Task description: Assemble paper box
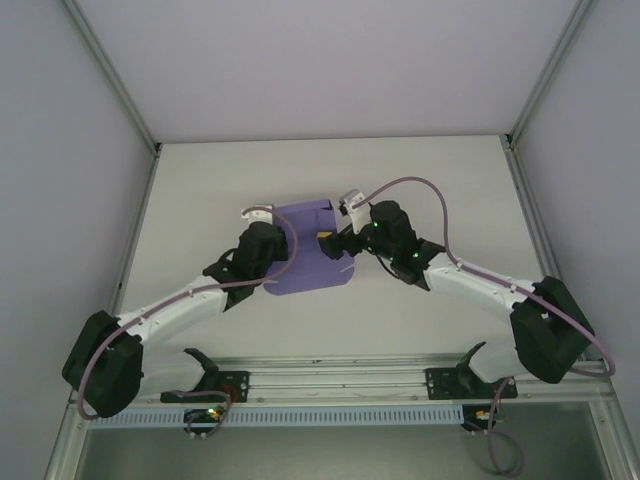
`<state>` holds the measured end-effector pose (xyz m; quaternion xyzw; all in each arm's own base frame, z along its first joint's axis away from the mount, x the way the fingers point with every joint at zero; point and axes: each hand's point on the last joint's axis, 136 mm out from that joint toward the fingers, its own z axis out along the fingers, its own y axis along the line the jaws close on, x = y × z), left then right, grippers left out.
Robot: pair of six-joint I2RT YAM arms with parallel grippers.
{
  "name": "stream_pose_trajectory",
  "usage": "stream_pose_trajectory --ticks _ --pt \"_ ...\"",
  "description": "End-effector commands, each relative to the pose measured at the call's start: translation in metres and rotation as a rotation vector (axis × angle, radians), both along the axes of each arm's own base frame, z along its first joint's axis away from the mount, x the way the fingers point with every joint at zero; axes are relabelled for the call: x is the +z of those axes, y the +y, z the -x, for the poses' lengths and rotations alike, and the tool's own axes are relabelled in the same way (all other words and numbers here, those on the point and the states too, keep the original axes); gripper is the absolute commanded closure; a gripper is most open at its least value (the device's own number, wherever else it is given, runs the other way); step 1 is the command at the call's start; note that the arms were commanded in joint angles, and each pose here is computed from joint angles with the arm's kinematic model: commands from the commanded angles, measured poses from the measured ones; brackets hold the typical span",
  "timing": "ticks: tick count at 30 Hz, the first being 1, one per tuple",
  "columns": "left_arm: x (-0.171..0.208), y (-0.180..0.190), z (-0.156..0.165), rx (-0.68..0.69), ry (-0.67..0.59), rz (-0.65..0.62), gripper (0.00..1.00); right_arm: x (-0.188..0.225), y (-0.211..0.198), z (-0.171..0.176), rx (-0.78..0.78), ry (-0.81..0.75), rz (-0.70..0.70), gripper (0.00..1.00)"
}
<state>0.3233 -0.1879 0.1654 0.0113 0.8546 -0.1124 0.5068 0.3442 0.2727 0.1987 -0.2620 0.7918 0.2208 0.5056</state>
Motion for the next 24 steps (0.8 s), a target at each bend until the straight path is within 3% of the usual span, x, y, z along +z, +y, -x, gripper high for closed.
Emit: stream_pose_trajectory --ticks 1,3,8,13,18,22,24 --pt "0.020 0.001 -0.004 0.001 -0.062 0.014 1.00 -0.014 -0.023 0.003 -0.066 0.057 0.062 0.10" --pt "0.021 -0.001 -0.004 -0.009 -0.064 0.014 1.00 -0.015 -0.026 -0.001 -0.078 0.074 0.056 0.18" --pt "0.019 -0.004 -0.004 -0.020 -0.059 0.017 1.00 -0.013 -0.005 -0.013 -0.026 0.096 0.013 0.27" --pt "0.020 -0.004 -0.003 -0.020 -0.058 0.019 1.00 -0.017 0.007 -0.032 -0.044 0.127 0.008 0.44" --pt "0.021 -0.006 -0.003 -0.023 -0.061 0.017 1.00 -0.027 -0.001 -0.052 -0.162 0.162 0.028 0.66" --pt "0.022 -0.008 -0.005 -0.012 -0.063 0.021 1.00 -0.040 -0.010 -0.062 -0.270 0.186 0.107 0.71" --pt "0.022 -0.010 -0.006 -0.012 -0.060 0.018 1.00 -0.045 -0.014 -0.066 -0.316 0.187 0.145 0.82"
